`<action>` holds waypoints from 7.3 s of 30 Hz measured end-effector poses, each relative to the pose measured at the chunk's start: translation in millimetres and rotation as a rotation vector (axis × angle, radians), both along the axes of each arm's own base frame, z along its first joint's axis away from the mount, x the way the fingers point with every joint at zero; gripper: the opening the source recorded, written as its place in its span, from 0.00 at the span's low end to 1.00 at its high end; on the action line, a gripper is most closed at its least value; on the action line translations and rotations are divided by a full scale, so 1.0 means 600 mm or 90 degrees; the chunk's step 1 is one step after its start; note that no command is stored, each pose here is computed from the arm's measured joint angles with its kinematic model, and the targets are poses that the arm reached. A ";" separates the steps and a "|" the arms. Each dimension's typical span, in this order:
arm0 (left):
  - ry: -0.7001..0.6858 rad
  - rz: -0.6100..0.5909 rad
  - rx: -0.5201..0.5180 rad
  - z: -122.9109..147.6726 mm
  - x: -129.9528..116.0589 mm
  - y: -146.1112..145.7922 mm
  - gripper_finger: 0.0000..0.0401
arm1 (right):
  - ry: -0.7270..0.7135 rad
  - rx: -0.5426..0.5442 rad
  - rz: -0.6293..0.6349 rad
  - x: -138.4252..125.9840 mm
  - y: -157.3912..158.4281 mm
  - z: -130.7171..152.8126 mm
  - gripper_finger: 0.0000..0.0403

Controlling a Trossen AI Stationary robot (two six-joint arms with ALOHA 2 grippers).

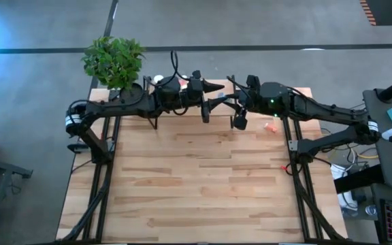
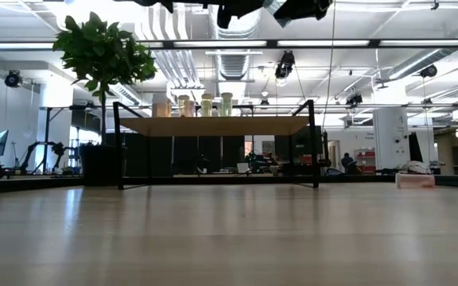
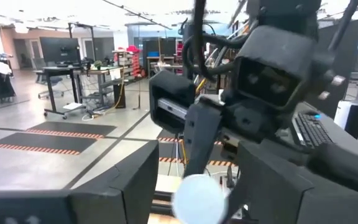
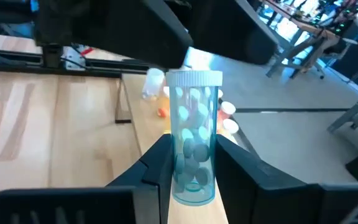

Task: Pick and place medicine bottles onto shelf by color
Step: Put the blue pill bottle on the shelf, then put the red pill bottle on the shelf

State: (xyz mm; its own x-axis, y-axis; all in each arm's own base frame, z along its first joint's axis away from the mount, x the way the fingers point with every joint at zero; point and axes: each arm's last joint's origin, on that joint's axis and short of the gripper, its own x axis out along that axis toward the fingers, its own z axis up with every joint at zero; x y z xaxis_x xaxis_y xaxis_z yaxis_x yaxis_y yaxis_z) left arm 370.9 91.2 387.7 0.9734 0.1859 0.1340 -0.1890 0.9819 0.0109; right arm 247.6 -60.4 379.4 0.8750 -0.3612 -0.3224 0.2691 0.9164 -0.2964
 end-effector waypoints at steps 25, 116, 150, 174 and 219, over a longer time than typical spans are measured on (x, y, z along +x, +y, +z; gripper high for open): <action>0.005 -0.011 -0.035 0.000 -0.002 -0.002 0.43 | -0.029 -0.011 -0.017 -0.002 -0.002 0.011 0.23; 0.495 0.204 -0.080 -0.101 0.025 0.249 0.26 | 0.042 0.066 -0.298 -0.044 -0.009 -0.039 0.58; 0.409 0.233 -0.023 -0.010 0.014 0.228 0.58 | 0.103 0.067 -0.534 -0.170 0.009 -0.040 0.68; 0.305 0.198 -0.001 0.090 -0.025 0.144 0.58 | 0.481 0.225 -0.466 -0.210 0.026 -0.210 0.57; 0.382 0.217 -0.020 0.099 -0.069 0.098 0.58 | 0.627 0.615 -0.545 -0.191 -0.147 -0.357 0.56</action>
State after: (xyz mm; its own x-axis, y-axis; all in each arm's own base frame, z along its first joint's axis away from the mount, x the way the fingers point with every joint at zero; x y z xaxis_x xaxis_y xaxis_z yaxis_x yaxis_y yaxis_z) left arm 329.4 150.2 447.4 0.7638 0.4897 -0.4205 -0.4572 0.8703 0.1831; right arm 133.3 -148.9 165.1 -0.1364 0.0505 -0.9894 0.8349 0.5434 -0.0874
